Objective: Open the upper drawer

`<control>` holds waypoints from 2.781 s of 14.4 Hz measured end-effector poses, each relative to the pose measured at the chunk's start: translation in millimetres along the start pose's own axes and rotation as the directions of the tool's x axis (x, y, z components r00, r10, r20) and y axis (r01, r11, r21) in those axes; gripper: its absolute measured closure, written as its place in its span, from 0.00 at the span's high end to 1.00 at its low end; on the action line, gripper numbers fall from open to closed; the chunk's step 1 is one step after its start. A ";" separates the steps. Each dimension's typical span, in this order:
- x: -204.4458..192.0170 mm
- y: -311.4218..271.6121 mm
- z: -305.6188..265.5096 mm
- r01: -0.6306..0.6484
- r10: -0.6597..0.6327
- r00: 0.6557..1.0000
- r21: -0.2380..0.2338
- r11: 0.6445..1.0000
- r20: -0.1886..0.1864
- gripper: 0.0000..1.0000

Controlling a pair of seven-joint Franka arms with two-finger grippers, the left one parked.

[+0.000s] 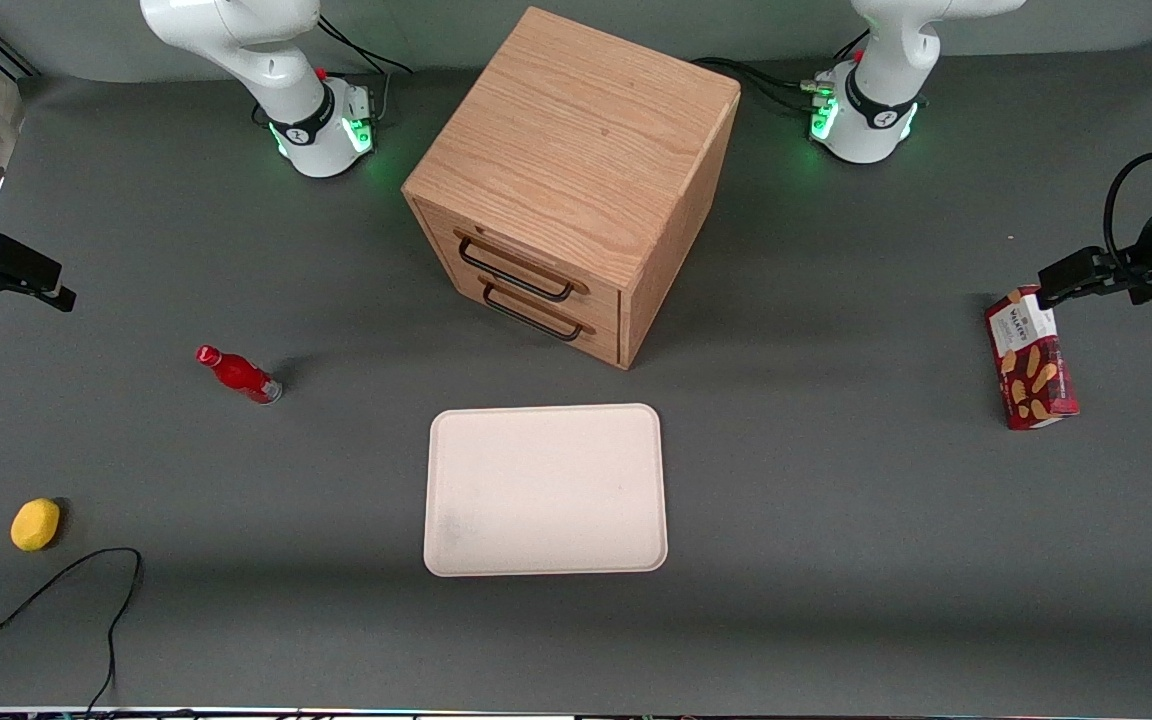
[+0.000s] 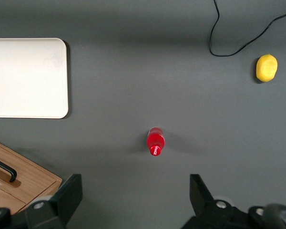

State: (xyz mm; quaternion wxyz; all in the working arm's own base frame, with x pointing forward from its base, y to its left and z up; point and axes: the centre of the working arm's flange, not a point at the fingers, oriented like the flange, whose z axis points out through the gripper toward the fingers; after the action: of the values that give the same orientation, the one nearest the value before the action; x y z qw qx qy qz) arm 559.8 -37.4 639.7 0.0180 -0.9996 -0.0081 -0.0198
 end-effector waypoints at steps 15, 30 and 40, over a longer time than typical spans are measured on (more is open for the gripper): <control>28.4 -147.3 49.1 0.247 -0.245 0.968 -0.028 0.969 0.061 1.00; -5.2 -322.0 96.6 0.673 -0.676 0.734 0.056 0.737 0.064 1.00; -32.8 -384.8 122.1 0.770 -0.772 0.631 0.066 0.635 0.070 1.00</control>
State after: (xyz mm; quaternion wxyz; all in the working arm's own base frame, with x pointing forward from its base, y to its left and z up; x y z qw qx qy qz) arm 525.3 351.0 530.2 0.0222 -0.8998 -0.4352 0.0202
